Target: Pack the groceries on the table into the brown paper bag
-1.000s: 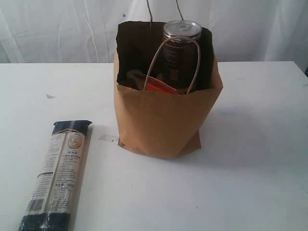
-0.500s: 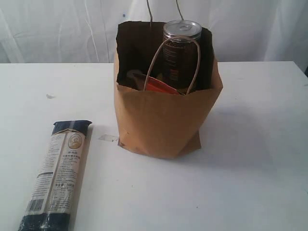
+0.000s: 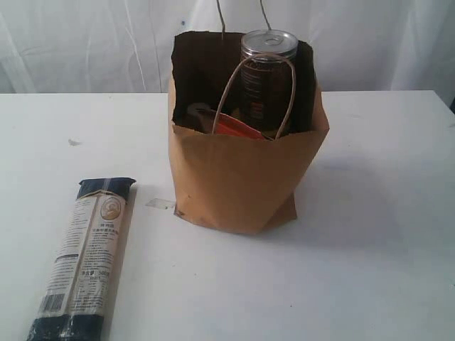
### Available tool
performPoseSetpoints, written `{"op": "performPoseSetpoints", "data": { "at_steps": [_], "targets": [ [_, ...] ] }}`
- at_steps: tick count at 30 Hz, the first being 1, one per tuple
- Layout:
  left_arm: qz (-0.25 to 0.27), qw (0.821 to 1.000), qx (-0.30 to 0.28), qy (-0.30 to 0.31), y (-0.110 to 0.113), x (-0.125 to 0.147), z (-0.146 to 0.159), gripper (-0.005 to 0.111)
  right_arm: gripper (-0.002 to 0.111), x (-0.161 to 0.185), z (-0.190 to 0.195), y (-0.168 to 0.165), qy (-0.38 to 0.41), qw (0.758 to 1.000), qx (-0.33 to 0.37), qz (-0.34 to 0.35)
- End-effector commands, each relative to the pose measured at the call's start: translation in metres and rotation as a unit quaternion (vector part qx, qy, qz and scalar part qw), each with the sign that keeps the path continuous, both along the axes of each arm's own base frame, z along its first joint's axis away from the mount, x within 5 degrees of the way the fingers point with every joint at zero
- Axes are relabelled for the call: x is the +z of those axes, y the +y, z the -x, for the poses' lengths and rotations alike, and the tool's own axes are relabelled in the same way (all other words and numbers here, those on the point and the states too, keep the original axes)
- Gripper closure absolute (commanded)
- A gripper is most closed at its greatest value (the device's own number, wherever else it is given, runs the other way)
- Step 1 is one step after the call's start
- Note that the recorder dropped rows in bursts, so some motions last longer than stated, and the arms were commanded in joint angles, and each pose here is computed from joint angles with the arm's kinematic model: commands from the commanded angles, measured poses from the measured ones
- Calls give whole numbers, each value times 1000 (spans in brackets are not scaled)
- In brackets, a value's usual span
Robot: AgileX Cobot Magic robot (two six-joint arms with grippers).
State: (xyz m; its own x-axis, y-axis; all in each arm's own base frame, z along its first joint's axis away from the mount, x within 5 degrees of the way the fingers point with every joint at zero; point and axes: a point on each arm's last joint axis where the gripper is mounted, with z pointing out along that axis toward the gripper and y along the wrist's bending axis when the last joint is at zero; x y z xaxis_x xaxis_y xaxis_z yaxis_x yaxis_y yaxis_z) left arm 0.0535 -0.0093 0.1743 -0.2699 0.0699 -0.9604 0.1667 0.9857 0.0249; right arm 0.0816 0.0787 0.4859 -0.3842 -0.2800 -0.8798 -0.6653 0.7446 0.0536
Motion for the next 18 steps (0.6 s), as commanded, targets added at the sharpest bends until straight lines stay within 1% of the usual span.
{"op": "performPoseSetpoints", "data": {
  "at_steps": [1,6,11,14,18],
  "targets": [
    [5,1000,-1,0,0,-1,0,107,77,-38,10,-4,36,999,4,-16],
    [5,1000,-1,0,0,-1,0,107,77,-76,19,-4,51,996,21,-77],
    [5,1000,-1,0,0,-1,0,107,77,-99,27,-6,42,988,30,-148],
    [5,1000,-1,0,0,-1,0,107,77,-115,30,-9,46,986,29,-161],
    [5,1000,-1,0,0,-1,0,107,77,-145,33,-8,86,984,28,-156]
  ]
}}
